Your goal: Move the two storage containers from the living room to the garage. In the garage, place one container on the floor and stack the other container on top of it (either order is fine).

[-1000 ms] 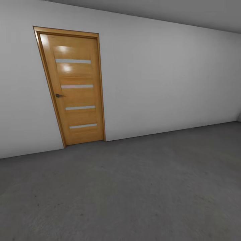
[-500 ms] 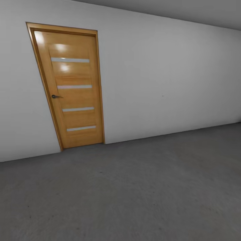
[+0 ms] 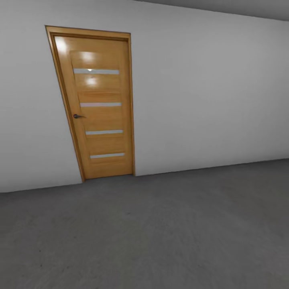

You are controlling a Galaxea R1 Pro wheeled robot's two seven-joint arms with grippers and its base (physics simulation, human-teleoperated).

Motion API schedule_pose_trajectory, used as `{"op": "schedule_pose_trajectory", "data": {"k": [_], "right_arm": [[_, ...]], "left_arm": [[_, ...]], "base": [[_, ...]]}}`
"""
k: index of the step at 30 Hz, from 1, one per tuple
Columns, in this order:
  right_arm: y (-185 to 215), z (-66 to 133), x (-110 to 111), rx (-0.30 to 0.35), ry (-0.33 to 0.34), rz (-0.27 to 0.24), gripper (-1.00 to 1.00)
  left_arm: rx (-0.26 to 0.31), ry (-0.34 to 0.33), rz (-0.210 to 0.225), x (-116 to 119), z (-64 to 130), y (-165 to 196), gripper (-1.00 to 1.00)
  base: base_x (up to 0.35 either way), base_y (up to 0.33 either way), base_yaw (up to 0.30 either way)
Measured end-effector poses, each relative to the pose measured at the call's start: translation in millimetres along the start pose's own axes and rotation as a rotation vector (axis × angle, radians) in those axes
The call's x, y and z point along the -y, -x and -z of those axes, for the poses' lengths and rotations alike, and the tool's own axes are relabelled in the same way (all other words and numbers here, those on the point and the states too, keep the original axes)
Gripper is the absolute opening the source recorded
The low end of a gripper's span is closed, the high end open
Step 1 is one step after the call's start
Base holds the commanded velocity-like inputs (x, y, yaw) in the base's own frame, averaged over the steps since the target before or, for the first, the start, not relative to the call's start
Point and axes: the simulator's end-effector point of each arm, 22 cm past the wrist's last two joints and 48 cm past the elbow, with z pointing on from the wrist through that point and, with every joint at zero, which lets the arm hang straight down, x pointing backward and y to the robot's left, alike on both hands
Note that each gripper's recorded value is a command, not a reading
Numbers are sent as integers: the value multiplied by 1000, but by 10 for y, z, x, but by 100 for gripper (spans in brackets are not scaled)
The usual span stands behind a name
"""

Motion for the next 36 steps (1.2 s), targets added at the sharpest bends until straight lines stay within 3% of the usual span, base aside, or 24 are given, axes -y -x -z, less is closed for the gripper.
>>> {"op": "schedule_pose_trajectory", "data": {"k": [5,21,36], "right_arm": [[0,0,0,0,0,0,100],[-4,0,0,-2,0,-2,100],[-17,0,-11,-5,3,-1,100]], "left_arm": [[0,0,0,-1,0,0,100],[0,10,2,-38,0,0,100],[-5,9,3,-29,0,-21,100]], "base": [[322,0,224],[322,0,24],[322,0,264]]}}
